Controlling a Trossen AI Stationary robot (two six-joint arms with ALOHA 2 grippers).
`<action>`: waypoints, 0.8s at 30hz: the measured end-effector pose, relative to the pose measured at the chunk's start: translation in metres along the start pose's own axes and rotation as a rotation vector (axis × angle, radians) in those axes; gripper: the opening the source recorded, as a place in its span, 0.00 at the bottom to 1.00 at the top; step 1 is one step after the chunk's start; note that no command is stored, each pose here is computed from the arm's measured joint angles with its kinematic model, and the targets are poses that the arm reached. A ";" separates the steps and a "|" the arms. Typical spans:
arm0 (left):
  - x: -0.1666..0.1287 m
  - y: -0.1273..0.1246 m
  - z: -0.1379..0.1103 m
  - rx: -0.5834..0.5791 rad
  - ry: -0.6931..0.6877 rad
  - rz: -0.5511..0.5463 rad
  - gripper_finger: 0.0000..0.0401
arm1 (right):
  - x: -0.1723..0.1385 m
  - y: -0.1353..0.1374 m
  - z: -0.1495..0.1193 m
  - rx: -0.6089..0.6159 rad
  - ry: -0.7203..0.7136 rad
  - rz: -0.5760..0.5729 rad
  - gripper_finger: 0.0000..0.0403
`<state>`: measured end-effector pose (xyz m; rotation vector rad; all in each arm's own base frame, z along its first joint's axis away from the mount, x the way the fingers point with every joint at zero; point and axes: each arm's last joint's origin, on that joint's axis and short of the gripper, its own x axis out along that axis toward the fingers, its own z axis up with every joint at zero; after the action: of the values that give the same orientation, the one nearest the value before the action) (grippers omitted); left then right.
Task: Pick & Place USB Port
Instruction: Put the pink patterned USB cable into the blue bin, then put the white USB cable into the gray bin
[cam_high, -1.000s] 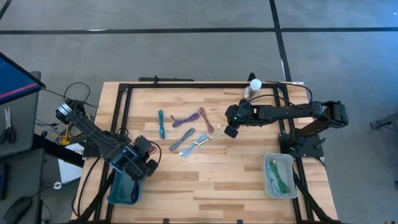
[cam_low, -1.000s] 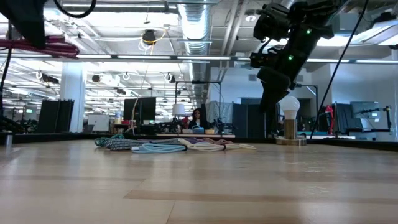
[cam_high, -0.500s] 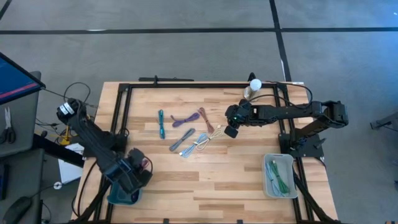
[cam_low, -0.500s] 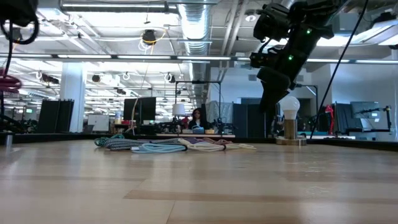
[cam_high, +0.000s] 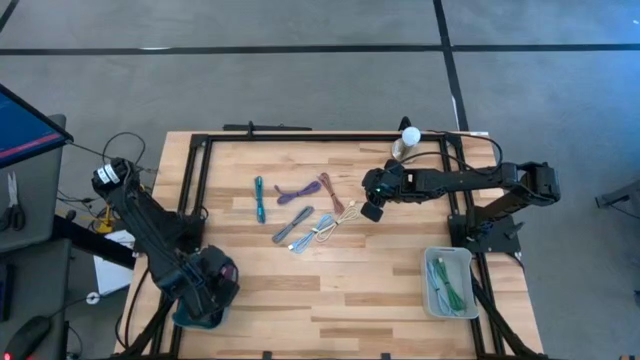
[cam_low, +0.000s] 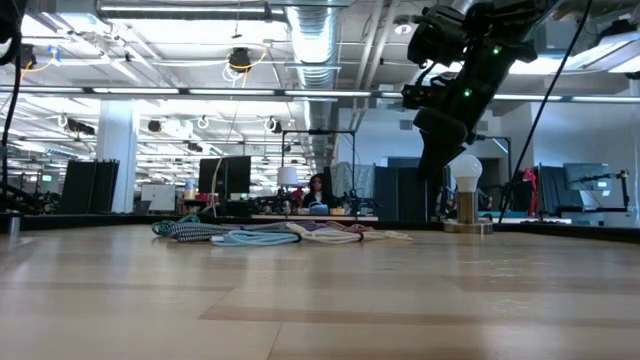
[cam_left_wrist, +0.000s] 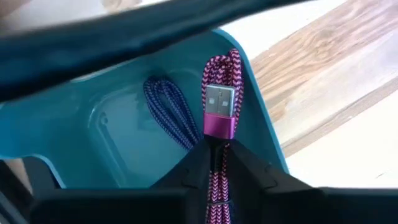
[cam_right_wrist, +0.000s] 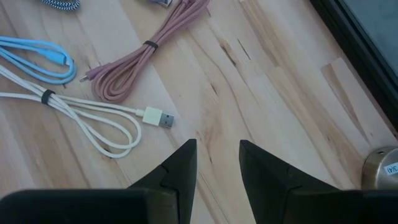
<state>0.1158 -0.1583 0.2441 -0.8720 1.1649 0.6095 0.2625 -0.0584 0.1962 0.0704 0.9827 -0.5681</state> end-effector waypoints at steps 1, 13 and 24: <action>0.000 0.000 0.000 0.000 -0.003 -0.001 0.16 | 0.000 0.000 0.000 0.000 0.000 0.000 0.28; 0.000 0.003 0.002 0.091 -0.018 0.036 0.38 | 0.000 0.000 0.000 0.000 0.000 0.000 0.28; -0.022 0.012 0.032 0.086 -0.020 -0.081 0.27 | 0.000 0.000 0.000 0.001 -0.001 0.000 0.28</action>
<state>0.1164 -0.1247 0.2668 -0.8335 1.1240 0.4971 0.2626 -0.0584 0.1963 0.0709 0.9814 -0.5683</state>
